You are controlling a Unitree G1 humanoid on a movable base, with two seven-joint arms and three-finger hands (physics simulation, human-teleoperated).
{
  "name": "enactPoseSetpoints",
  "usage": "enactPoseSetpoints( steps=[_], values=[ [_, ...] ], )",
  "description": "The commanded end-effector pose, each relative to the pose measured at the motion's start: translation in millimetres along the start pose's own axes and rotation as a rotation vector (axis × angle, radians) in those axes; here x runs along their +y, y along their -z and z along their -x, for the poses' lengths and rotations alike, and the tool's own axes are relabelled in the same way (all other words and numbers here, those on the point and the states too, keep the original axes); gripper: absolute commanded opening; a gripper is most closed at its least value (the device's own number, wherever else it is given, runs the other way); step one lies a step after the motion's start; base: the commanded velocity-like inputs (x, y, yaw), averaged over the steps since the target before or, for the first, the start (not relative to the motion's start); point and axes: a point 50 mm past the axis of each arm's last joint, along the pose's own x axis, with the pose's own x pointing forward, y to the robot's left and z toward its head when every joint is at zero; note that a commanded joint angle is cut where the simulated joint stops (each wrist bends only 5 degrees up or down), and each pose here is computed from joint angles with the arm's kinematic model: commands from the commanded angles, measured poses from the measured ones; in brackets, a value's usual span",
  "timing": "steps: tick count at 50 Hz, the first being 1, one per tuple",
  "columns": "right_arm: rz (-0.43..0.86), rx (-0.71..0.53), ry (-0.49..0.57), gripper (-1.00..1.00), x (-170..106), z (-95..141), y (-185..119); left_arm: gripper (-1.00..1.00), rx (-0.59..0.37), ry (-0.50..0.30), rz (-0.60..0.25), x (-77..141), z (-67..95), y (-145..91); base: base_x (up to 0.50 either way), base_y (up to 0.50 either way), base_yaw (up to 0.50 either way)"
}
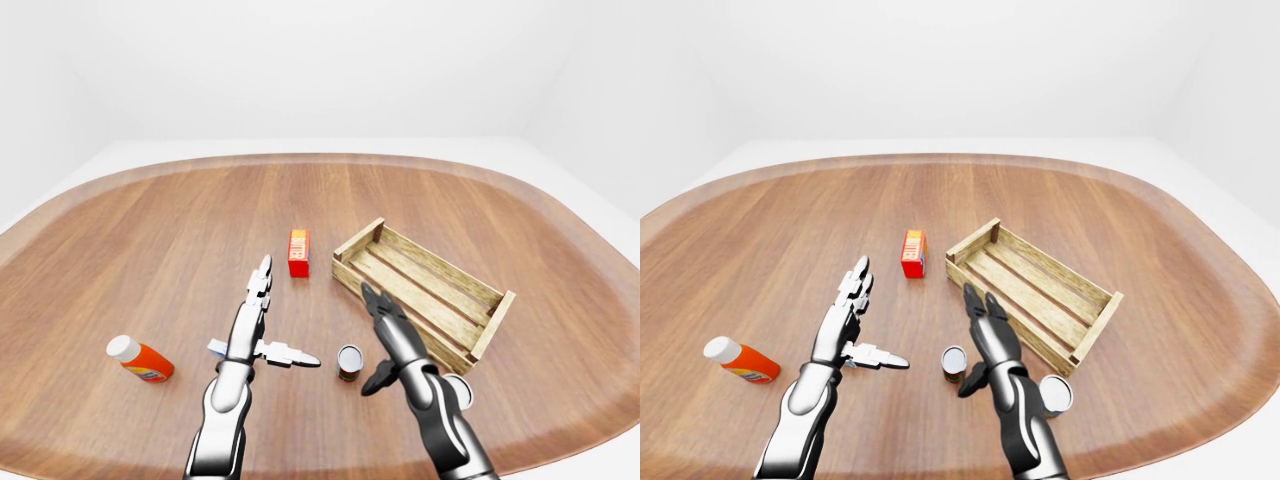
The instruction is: Pick up the tomato sauce, and put it in the wooden tray.
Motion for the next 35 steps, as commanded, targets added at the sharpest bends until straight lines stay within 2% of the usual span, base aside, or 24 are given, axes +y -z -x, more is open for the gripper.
enactPoseSetpoints(
  steps=[1, 35],
  values=[
    [0.062, -0.007, -0.040, 1.00, 9, 2, -1, 1.00, -0.001, 0.000, 0.000, 0, 0.2, 0, 0.00, 0.00, 0.00],
    [0.177, 0.046, -0.148, 1.00, 28, -5, 5, 1.00, -0.002, 0.002, 0.003, 0, -0.3, 0, 0.00, 0.00, 0.00]
  ],
)
